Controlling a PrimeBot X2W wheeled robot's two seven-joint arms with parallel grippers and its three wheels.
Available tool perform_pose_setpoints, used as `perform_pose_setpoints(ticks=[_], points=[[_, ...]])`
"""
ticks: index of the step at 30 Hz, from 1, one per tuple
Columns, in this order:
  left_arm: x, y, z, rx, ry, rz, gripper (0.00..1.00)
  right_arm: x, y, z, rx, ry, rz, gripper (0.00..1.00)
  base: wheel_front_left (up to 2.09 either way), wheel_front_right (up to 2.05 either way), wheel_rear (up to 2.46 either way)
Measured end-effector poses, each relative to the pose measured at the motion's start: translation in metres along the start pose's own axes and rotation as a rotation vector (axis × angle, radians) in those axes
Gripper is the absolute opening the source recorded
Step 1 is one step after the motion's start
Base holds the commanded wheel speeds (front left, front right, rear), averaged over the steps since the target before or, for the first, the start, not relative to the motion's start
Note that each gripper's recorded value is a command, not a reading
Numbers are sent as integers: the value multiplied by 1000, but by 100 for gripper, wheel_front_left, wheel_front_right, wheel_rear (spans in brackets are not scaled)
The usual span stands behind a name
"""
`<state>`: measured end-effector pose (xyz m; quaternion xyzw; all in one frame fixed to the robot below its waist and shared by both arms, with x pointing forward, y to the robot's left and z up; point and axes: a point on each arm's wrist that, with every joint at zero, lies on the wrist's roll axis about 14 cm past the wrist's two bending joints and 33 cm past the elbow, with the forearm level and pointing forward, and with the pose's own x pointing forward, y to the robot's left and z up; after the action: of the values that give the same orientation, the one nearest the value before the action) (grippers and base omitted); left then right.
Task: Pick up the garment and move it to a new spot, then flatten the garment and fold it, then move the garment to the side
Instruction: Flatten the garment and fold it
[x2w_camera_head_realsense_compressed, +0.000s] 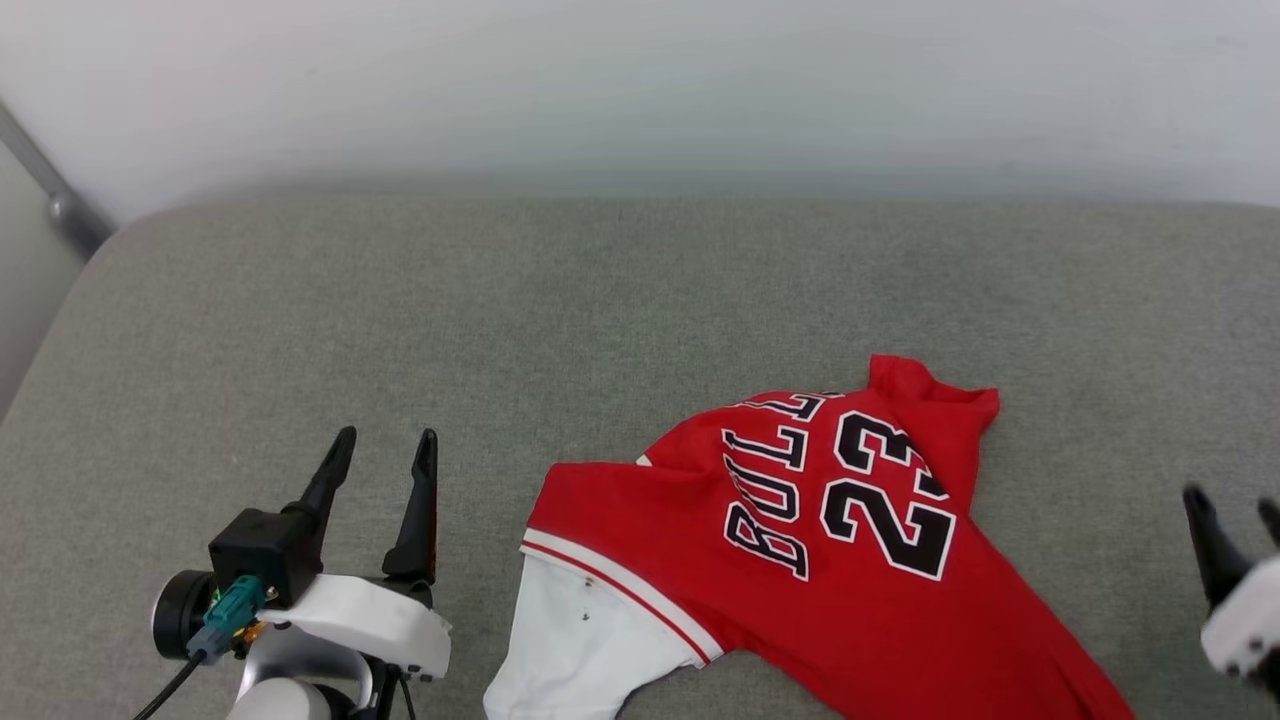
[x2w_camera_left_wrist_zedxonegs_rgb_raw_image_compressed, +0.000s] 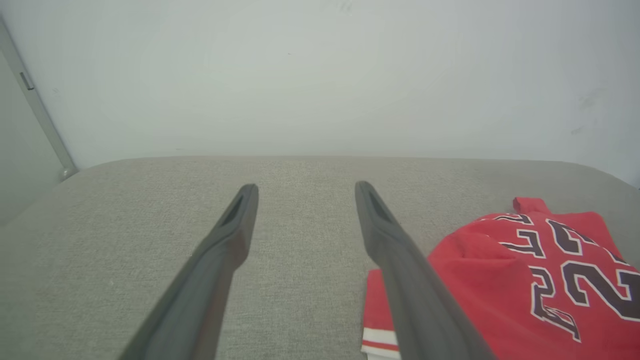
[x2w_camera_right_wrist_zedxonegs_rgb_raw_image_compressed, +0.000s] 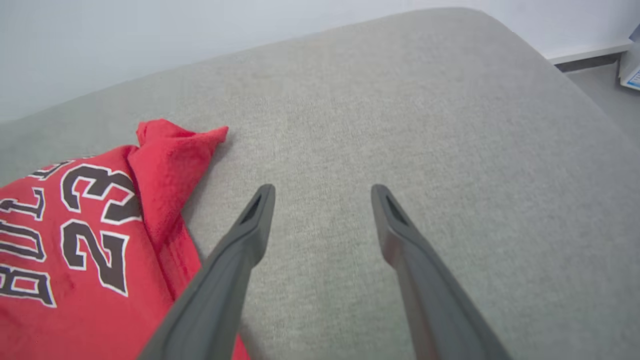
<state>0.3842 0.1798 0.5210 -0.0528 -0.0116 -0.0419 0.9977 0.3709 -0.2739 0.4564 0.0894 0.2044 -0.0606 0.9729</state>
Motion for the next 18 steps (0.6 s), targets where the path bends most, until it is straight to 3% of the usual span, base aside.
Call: perform_pose_setpoints(ticks=[3,6,12,18], points=[[7,-2,0,16,-10,-11,100,27,19,30,-21,-46,48,100,0,0,0],[17,-7,2,13,-30,-27,100,54,46,43,-69,3,117,100,0,0,0],[27,1,-2,2,-40,-5,100,91,103,26,-201,276,261,100,0,0,0],[28,15,-11,-5,-29,45,100,101,150,-11,-365,554,368,100,0,0,0]])
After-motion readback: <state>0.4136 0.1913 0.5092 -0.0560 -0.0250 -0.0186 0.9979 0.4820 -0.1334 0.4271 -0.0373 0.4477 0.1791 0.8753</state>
